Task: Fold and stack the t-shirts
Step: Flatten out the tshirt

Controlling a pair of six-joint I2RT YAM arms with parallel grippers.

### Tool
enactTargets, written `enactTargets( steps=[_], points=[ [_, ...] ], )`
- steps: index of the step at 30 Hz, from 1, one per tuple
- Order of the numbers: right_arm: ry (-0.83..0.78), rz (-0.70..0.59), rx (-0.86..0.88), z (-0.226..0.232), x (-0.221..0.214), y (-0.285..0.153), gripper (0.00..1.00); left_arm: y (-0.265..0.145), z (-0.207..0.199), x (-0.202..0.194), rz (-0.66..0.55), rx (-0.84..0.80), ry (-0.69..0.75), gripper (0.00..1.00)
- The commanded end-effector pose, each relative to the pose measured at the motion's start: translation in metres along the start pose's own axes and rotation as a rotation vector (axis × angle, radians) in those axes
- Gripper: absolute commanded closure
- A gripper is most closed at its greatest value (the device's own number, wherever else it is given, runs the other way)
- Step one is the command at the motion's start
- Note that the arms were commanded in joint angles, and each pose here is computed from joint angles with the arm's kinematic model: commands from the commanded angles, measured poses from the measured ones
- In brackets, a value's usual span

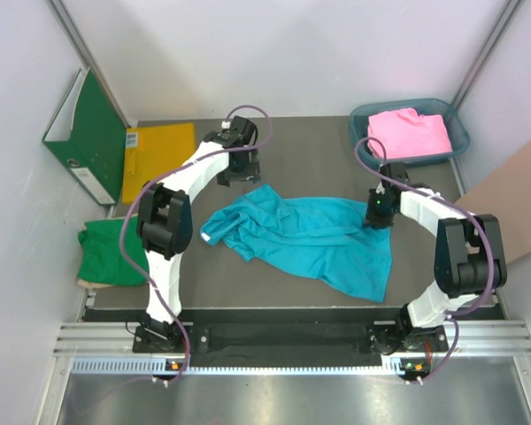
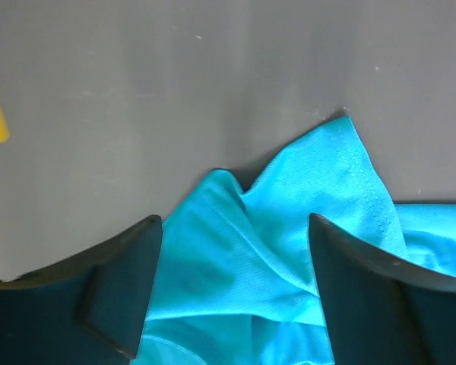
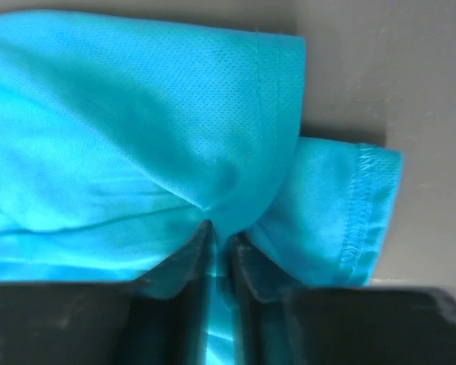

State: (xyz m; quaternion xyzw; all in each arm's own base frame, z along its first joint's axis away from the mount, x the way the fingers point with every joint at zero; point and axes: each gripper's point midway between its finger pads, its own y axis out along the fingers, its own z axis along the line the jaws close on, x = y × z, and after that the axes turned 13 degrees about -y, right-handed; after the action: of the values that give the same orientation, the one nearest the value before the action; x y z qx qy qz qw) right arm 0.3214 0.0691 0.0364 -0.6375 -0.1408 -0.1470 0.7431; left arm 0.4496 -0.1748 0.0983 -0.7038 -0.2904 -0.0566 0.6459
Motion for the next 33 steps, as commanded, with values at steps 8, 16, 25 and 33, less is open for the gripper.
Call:
enactTargets(
  steps=[8,16,25,33],
  points=[
    [-0.018,-0.068,-0.046,0.004,0.016,-0.008,1.00,0.042,-0.045,-0.024,0.131,-0.115,0.060,0.06],
    [-0.016,-0.056,-0.037,0.005,0.009,-0.008,1.00,0.071,-0.071,-0.039,0.162,-0.126,0.088,0.05],
    [-0.030,-0.093,-0.031,0.008,0.027,-0.019,1.00,0.073,-0.045,-0.047,0.167,-0.010,0.142,1.00],
    [-0.056,-0.244,-0.038,0.015,0.077,-0.067,1.00,-0.028,-0.009,0.074,-0.180,-0.009,-0.001,1.00]
  ],
)
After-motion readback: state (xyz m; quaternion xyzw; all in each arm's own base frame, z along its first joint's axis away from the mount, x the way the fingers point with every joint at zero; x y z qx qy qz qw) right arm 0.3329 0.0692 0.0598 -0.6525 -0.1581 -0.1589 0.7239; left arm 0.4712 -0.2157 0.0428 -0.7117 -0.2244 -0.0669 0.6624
